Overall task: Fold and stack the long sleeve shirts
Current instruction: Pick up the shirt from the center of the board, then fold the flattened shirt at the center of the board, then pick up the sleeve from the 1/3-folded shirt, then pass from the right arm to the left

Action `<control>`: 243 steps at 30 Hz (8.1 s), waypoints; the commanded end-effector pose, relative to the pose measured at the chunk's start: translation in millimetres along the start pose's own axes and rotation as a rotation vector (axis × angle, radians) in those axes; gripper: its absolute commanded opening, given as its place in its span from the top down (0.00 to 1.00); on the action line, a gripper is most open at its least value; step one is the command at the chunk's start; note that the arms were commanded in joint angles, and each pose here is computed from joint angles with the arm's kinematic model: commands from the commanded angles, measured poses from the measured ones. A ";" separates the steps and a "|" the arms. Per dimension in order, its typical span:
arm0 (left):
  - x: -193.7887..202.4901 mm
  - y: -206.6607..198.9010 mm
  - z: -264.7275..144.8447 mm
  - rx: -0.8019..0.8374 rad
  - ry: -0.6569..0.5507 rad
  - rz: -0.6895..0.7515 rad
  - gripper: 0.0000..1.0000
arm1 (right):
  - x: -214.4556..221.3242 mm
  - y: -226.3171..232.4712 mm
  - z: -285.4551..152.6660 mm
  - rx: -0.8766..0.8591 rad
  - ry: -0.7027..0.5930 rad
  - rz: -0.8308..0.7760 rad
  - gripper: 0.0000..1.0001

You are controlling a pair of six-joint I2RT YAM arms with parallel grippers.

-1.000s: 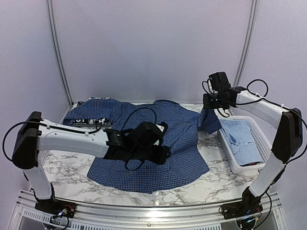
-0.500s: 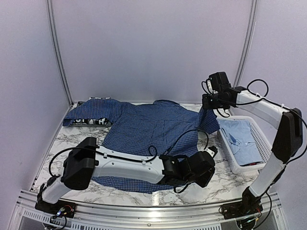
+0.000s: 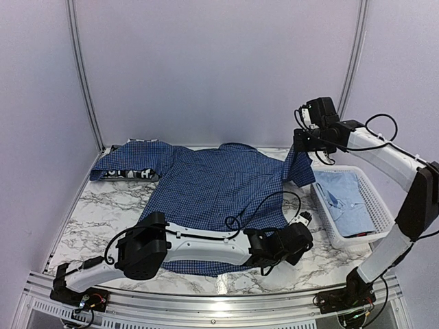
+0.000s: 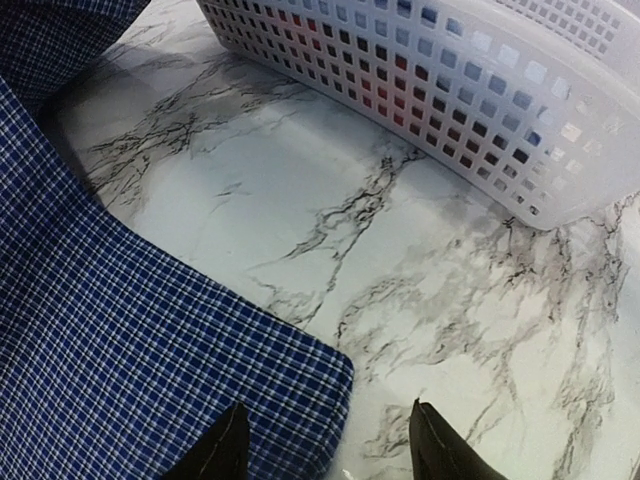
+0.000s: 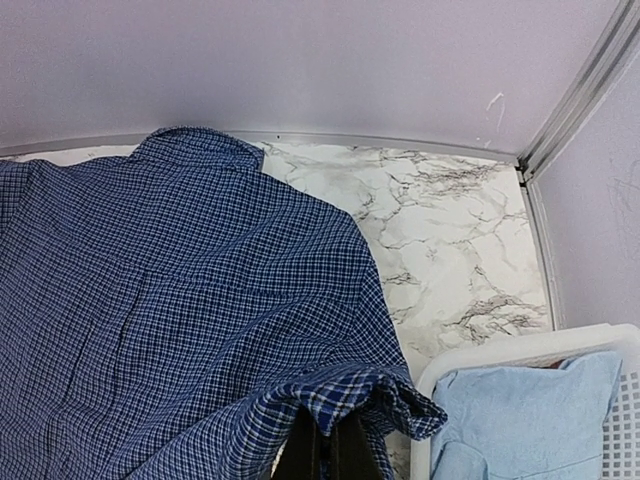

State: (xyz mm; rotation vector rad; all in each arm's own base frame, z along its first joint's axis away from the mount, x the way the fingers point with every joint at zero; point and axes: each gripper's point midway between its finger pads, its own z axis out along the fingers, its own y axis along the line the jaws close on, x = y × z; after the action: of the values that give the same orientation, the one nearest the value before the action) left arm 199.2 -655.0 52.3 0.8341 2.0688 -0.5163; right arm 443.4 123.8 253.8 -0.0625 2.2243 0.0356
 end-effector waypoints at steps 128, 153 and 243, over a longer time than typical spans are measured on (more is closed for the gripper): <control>-23.4 276.9 -44.6 0.101 0.039 -0.924 0.39 | 107.4 171.7 114.1 -0.354 0.172 -0.222 0.62; -29.7 323.5 -34.1 -0.016 -0.108 -1.167 0.14 | 127.7 207.7 66.6 -0.571 0.242 -0.218 1.00; -150.8 368.4 -176.9 0.015 -0.166 -0.829 1.00 | 68.7 64.7 132.1 -0.299 0.174 0.245 0.49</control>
State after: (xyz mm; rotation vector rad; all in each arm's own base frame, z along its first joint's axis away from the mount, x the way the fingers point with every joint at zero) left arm 425.8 -383.4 255.0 -0.0101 2.1699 -1.0653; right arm 488.6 187.5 120.4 0.0111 2.3966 0.4857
